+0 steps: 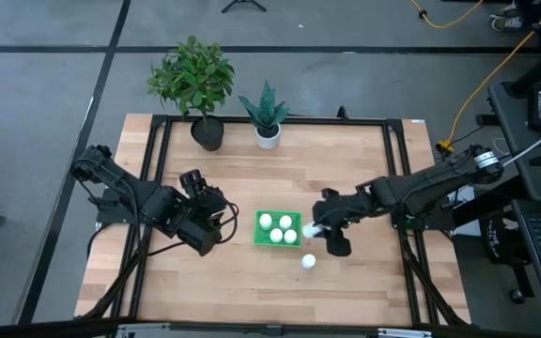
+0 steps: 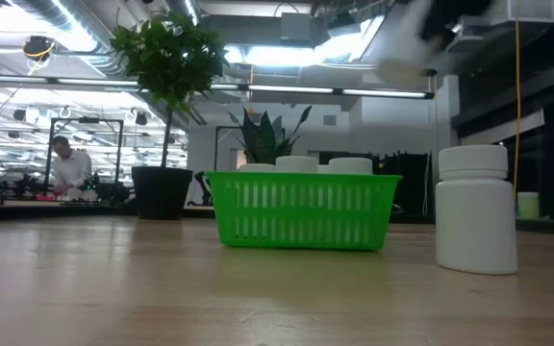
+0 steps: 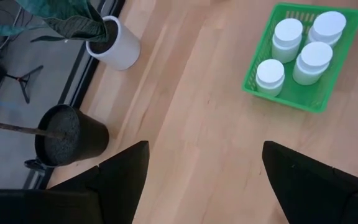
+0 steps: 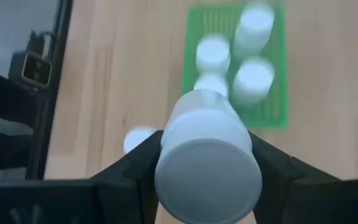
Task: Pick and place pill bottles into a basket
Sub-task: Put the white pill bottle into the green bin
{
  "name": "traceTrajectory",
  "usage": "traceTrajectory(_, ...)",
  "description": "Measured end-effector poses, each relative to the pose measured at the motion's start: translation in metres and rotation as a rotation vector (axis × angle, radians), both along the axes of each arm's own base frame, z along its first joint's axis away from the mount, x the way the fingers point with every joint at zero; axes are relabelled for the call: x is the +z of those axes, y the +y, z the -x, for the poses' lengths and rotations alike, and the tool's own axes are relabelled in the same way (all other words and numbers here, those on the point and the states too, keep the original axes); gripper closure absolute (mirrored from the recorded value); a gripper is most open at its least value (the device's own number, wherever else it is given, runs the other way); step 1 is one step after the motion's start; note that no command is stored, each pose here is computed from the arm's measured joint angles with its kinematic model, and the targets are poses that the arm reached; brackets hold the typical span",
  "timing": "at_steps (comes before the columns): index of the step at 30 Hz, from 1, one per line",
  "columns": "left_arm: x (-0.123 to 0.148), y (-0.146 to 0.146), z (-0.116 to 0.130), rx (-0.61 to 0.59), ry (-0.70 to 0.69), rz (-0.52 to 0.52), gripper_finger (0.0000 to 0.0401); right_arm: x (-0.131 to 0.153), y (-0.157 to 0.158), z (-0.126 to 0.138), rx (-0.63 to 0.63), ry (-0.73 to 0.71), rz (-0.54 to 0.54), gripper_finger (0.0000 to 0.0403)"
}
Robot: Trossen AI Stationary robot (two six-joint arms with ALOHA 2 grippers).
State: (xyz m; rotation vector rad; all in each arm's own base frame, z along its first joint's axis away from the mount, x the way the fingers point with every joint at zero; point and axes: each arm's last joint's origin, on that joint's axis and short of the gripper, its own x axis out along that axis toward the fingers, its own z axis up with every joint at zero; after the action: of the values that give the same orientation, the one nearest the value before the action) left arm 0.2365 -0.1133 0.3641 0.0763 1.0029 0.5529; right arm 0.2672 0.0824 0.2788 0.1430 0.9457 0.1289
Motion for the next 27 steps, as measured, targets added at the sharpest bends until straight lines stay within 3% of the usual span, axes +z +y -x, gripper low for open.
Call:
traceTrajectory(6, 0.0, 0.003, -0.002, 0.014, 0.001, -0.001, 0.0095, 0.023, -0.006, -0.042, 0.076, -0.063, 0.068, 0.0228)
traceTrajectory(11, 0.0, 0.005, 0.0, 0.029, 0.002, -0.04, 0.0095, 0.027, -0.006, -0.085, 0.153, -0.034, 0.133, 0.0228)
traceTrajectory(18, 0.004, 0.007, 0.007, 0.053, -0.021, -0.044, 0.0095, -0.002, -0.005, -0.131, 0.243, 0.053, 0.154, 0.0226)
traceTrajectory(27, 0.021, 0.012, 0.026, 0.06, -0.137, -0.066, 0.0095, -0.028, -0.003, -0.145, 0.267, 0.104, 0.147, 0.0224)
